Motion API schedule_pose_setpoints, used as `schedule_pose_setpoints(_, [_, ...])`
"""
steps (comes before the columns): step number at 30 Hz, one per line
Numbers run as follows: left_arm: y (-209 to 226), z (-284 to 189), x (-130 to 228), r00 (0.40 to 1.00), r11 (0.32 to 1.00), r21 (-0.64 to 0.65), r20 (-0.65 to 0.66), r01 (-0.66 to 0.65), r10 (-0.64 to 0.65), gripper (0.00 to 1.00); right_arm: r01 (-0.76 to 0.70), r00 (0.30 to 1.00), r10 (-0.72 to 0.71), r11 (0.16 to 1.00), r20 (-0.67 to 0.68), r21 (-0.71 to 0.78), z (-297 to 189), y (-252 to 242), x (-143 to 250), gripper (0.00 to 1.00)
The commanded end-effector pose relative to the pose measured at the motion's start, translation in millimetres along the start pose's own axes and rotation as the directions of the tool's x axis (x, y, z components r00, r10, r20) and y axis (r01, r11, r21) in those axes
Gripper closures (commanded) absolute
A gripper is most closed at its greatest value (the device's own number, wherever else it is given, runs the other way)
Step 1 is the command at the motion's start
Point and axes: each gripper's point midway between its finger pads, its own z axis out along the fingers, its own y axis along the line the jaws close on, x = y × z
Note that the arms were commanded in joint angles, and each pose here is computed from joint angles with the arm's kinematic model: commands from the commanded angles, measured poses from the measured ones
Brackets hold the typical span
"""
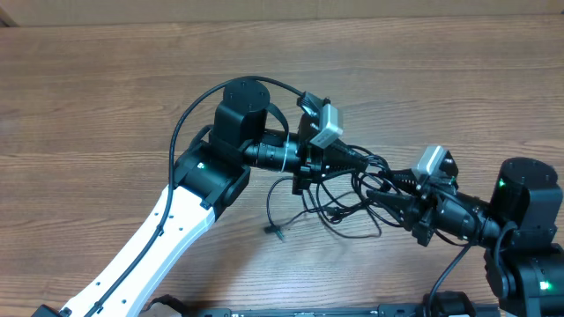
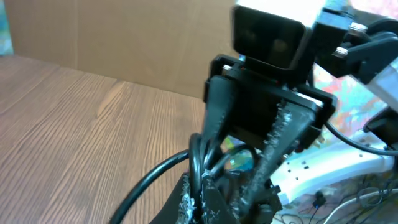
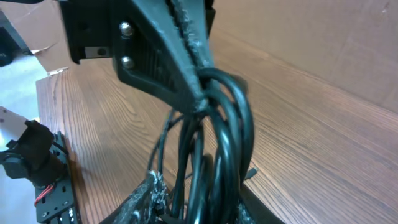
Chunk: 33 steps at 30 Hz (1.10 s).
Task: Untangle cables
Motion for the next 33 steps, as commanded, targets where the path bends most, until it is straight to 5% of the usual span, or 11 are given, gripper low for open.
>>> schedule_pose_setpoints(1, [13.0,0.4,-7.9,0.998,0.994,-0.085,0.021,0.065,-0.063,0.96,0.043,0.998,-0.040,0.998,0.042,-0.053,-4.3,12.7,-12.8,0.72])
schedule_pose_setpoints(4, [25.4,-1.2,-8.7,0.992,0.980,-0.155,0.040,0.124,-0.119,0.96,0.034,0.999,-0.032,0.998,0.036,-0.055,-4.3,13.2,-11.1,0.75])
schedule_pose_setpoints(8, [24.9,-0.9,-8.9,0.990,0.979,-0.152,0.042,0.137,-0.132,0.96,0.024,0.999,-0.023,0.998,0.029,-0.057,-4.2,13.7,-9.3,0.96])
schedule_pose_setpoints(20, [-5.7,1.2,-7.1,0.997,0.997,0.022,0.008,0.074,-0.075,0.96,-0.035,0.999,0.035,0.999,0.002,0.014,-3.9,1.3,-4.8,0.96])
schedule_pose_setpoints(25, [34.5,-6.4,-8.9,0.979,0.961,-0.192,0.063,0.201,-0.192,0.96,-0.054,0.998,0.054,0.998,-0.013,0.023,-3.9,0.5,-0.8,0.96])
schedule_pose_setpoints(33, [83.3,-26.7,3.4,0.907,0.795,-0.436,0.186,0.421,-0.378,0.96,-0.092,0.994,0.092,0.996,-0.050,0.012,-4.2,4.8,9.5,0.96])
